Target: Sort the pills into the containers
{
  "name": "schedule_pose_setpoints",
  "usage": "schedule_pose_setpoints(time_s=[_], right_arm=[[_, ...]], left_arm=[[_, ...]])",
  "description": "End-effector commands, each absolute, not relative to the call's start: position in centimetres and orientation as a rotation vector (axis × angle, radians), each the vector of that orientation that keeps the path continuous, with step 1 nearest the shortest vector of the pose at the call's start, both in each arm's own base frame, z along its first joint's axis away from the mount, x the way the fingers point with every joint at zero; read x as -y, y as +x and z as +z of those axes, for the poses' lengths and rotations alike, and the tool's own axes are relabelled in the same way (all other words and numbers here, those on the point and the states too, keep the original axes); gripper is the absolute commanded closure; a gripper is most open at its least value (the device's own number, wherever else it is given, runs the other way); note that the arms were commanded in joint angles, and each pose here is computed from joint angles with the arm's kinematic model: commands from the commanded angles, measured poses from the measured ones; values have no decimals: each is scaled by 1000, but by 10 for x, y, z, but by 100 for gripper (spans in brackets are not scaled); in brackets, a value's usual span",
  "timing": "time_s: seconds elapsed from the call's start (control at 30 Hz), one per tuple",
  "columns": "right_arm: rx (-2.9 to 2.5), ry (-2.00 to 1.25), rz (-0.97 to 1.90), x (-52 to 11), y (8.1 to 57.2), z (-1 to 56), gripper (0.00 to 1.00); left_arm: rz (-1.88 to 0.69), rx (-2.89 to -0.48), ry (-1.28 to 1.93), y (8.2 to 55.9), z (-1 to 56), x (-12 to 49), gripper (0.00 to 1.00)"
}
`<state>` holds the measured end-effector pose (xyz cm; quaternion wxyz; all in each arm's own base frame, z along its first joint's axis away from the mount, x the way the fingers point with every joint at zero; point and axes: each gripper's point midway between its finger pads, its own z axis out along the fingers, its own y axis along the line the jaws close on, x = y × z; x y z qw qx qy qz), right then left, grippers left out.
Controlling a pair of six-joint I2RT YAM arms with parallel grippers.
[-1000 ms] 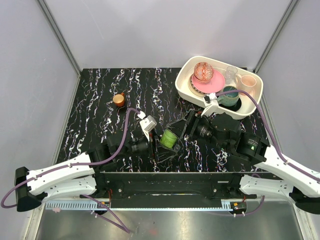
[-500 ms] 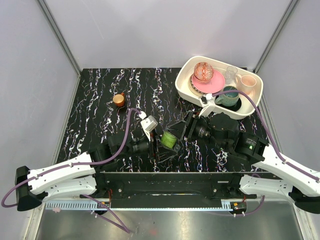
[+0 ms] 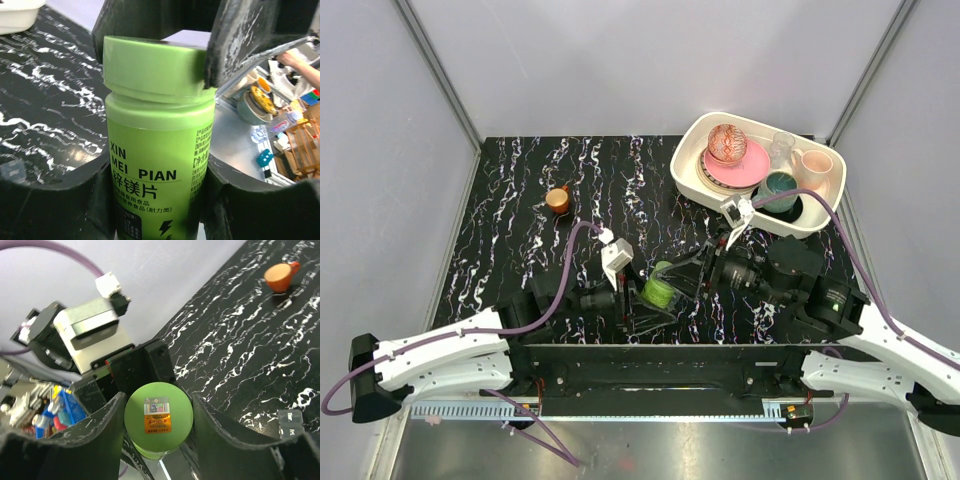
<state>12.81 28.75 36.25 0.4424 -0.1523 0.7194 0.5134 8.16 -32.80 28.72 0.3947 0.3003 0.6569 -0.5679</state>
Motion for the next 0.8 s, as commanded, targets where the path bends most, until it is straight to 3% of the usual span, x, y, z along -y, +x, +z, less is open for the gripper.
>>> schedule_pose_setpoints(time_s=[0.0,0.33,0.7,0.77], right_arm=[[-1538,-712,1393,-285,83,390,97],[-1231,-956,1607,-281,29,412,100],[-1137,-978,1673,-278,17,425,100],[-1145,-966,1683,-279,18,428,86]], left_arm=[[-1583,-1450,719,72,337,323,100],[-1695,-1356,849,46,349,324,100],[-1705,-1339,869,42,350,322,100],[-1705,-1339,867,42,349,322,100]])
